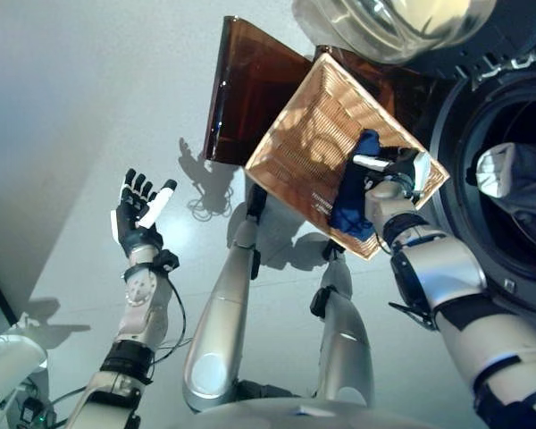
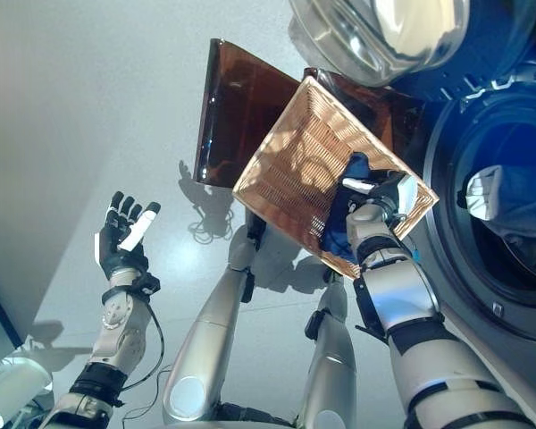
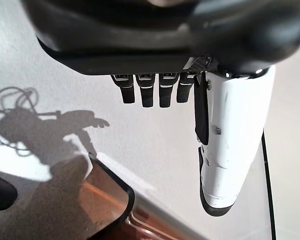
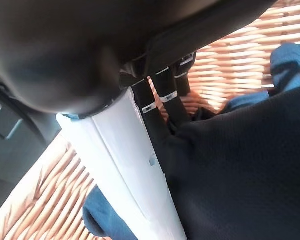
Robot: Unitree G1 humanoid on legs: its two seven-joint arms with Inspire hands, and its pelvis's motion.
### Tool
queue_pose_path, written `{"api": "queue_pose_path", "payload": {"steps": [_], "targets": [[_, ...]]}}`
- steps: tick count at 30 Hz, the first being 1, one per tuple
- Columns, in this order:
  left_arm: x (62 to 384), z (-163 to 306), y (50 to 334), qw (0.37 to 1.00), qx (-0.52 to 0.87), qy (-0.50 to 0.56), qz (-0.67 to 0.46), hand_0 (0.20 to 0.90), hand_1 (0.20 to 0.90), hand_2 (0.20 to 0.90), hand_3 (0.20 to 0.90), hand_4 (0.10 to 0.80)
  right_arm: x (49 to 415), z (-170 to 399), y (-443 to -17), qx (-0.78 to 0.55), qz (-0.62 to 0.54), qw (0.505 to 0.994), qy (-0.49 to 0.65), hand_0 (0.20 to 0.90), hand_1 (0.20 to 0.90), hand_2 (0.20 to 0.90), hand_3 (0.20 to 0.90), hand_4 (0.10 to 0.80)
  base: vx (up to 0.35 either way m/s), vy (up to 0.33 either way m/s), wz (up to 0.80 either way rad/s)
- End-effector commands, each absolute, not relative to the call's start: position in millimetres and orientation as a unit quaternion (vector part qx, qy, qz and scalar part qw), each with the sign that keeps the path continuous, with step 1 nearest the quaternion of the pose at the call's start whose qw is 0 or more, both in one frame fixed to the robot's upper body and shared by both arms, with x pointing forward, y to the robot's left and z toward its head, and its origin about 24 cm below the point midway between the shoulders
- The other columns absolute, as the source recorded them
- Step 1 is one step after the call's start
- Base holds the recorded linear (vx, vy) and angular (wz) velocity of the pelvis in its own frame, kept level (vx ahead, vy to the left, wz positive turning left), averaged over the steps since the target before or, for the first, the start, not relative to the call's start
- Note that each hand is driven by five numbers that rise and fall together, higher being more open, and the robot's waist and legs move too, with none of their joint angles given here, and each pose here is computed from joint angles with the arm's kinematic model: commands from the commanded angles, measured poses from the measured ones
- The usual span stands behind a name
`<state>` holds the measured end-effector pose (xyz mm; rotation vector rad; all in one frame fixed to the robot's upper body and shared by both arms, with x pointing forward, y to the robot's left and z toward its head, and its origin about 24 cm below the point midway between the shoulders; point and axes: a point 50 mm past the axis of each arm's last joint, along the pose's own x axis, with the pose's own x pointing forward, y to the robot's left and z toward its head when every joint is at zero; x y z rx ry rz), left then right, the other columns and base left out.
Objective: Pick up the clothes and place them into the washing machine
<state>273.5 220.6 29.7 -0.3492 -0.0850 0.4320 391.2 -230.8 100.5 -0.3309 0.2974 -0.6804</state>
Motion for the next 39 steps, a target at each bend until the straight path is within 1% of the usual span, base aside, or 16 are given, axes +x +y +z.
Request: {"api": "queue_pose_path", "payload": {"steps": [1, 10, 15, 19, 20, 22, 23, 26, 27, 28, 29, 32, 33, 35, 36, 39], "targets": [[275, 74, 222, 0.955, -0.173, -0.153, 0.187, 0.900, 0.900, 0.900, 0.900, 0.800, 420, 167, -191, -0.157, -0.247, 0.956, 0.030, 0.200, 0.200, 0.200, 0.200, 0.300, 0.010, 0.005, 0.11], [275, 74, 211, 0.957, -0.188, -0.151, 0.163, 0.900, 0.900, 0.900, 0.900, 0.800, 417, 171, -211, -0.209, -0.274, 0.938, 0.039, 0.200, 0.200, 0.200, 0.200, 0.300, 0.002, 0.010, 0.02], [274, 69, 209, 0.959, -0.191, -0.142, 0.157, 0.900, 0.900, 0.900, 0.900, 0.800, 416, 173, -218, -0.202, -0.283, 0.937, 0.031, 0.200, 0.200, 0.200, 0.200, 0.300, 0.003, 0.012, -0.03], [274, 69, 214, 0.957, -0.188, -0.142, 0.167, 0.900, 0.900, 0.900, 0.900, 0.800, 418, 177, -207, -0.169, -0.272, 0.947, -0.011, 0.200, 0.200, 0.200, 0.200, 0.300, 0.011, 0.032, -0.06], [274, 67, 218, 0.956, -0.187, -0.140, 0.179, 0.900, 0.900, 0.900, 0.900, 0.800, 418, 178, -199, -0.132, -0.261, 0.956, -0.037, 0.200, 0.200, 0.200, 0.200, 0.300, 0.017, 0.020, -0.08], [274, 67, 219, 0.956, -0.186, -0.140, 0.180, 0.900, 0.900, 0.900, 0.900, 0.800, 417, 177, -198, -0.131, -0.261, 0.956, -0.036, 0.200, 0.200, 0.200, 0.200, 0.300, 0.005, 0.000, -0.02], [273, 61, 224, 0.953, -0.188, -0.128, 0.200, 0.900, 0.900, 0.900, 0.900, 0.800, 414, 173, -180, -0.057, -0.233, 0.968, -0.075, 0.200, 0.200, 0.200, 0.200, 0.300, 0.010, 0.000, -0.03], [270, 55, 228, 0.951, -0.191, -0.117, 0.213, 0.900, 0.900, 0.900, 0.900, 0.800, 406, 167, -165, -0.007, -0.200, 0.974, -0.107, 0.200, 0.200, 0.200, 0.200, 0.300, 0.026, -0.019, -0.05], [267, 46, 230, 0.950, -0.197, -0.098, 0.223, 0.900, 0.900, 0.900, 0.900, 0.800, 394, 149, -156, 0.069, -0.172, 0.976, -0.110, 0.200, 0.200, 0.200, 0.200, 0.300, 0.029, -0.023, -0.13], [267, 46, 230, 0.950, -0.197, -0.098, 0.223, 0.900, 0.900, 0.900, 0.900, 0.800, 394, 149, -156, 0.069, -0.172, 0.976, -0.110, 0.200, 0.200, 0.200, 0.200, 0.300, 0.059, -0.057, -0.17], [263, 35, 230, 0.950, -0.199, -0.076, 0.228, 0.900, 0.900, 0.900, 0.900, 0.800, 385, 132, -155, 0.126, -0.160, 0.974, -0.101, 0.200, 0.200, 0.200, 0.200, 0.300, 0.013, -0.033, -0.15], [259, 26, 230, 0.950, -0.203, -0.057, 0.232, 0.900, 0.900, 0.900, 0.900, 0.800, 375, 114, -156, 0.171, -0.154, 0.969, -0.088, 0.200, 0.200, 0.200, 0.200, 0.300, 0.046, -0.037, -0.18], [258, 16, 230, 0.948, -0.206, -0.038, 0.239, 0.900, 0.900, 0.900, 0.900, 0.800, 367, 99, -155, 0.216, -0.148, 0.962, -0.072, 0.200, 0.200, 0.200, 0.200, 0.300, 0.031, -0.013, -0.16], [257, 12, 229, 0.948, -0.207, -0.029, 0.241, 0.900, 0.900, 0.900, 0.900, 0.800, 364, 93, -156, 0.234, -0.149, 0.958, -0.067, 0.200, 0.200, 0.200, 0.200, 0.300, 0.050, -0.018, -0.18], [254, 3, 231, 0.944, -0.212, -0.012, 0.252, 0.900, 0.900, 0.900, 0.900, 0.800, 356, 82, -158, 0.281, -0.152, 0.945, -0.062, 0.200, 0.200, 0.200, 0.200, 0.300, 0.039, -0.017, -0.13], [252, -6, 231, 0.941, -0.218, 0.005, 0.258, 0.900, 0.900, 0.900, 0.900, 0.800, 348, 67, -162, 0.319, -0.165, 0.932, -0.048, 0.200, 0.200, 0.200, 0.200, 0.300, 0.068, -0.012, -0.07]]}}
